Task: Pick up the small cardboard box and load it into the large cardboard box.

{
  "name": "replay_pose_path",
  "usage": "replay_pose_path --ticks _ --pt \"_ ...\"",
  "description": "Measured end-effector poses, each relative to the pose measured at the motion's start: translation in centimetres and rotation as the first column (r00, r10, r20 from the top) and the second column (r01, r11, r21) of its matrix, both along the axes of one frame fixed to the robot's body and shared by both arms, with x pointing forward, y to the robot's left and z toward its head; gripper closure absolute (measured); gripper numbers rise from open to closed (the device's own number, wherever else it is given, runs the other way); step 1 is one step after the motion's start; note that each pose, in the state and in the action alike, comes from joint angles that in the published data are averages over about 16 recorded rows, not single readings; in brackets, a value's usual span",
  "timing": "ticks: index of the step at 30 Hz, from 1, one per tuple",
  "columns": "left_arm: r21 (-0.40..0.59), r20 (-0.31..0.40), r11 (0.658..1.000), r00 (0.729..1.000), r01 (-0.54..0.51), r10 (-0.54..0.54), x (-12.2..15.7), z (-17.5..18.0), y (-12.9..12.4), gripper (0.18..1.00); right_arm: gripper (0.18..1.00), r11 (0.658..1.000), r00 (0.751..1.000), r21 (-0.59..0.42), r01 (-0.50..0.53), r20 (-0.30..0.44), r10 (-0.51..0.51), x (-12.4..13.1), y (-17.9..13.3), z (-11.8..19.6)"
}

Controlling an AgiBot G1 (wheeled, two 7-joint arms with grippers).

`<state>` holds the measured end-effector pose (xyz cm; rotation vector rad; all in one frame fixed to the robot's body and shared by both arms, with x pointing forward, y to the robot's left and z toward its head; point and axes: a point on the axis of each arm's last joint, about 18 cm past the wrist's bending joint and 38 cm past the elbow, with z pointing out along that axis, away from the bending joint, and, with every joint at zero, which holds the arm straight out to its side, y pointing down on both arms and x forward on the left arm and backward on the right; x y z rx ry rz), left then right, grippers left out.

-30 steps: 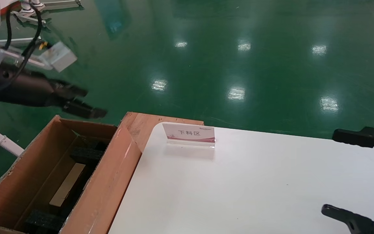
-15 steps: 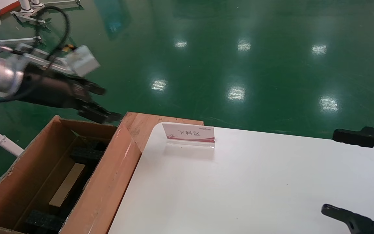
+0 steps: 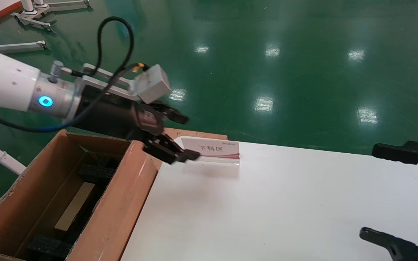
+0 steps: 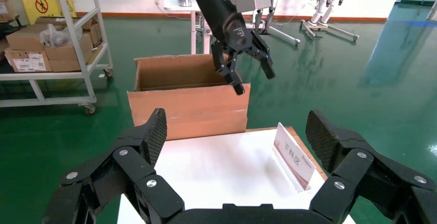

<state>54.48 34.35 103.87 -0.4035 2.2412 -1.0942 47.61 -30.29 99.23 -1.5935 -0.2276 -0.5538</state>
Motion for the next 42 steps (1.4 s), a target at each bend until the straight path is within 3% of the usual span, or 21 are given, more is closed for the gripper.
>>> replay_pose_path --ticks 9,20,32,42 --pt "-0.068 0.028 0.977 0.979 0.202 -0.2 -0.8 -1.1 -3.7 0.184 0.178 1.0 1.0 0.0 0.0 0.0 0.0 0.0 0.0 0.0" --pt "-0.165 0.115 0.901 0.916 0.4 -0.385 -2.6 -2.3 -6.0 0.184 0.178 1.0 1.0 0.0 0.0 0.0 0.0 0.0 0.0 0.0" --pt "-0.254 0.266 0.8 0.834 0.544 -0.483 -5.2 -3.7 -5.7 0.184 0.178 1.0 1.0 0.0 0.0 0.0 0.0 0.0 0.0 0.0" --pt "-0.292 0.368 0.749 0.793 0.594 -0.485 -7.0 -4.7 -4.3 0.184 0.178 1.0 1.0 0.0 0.0 0.0 0.0 0.0 0.0 0.0"
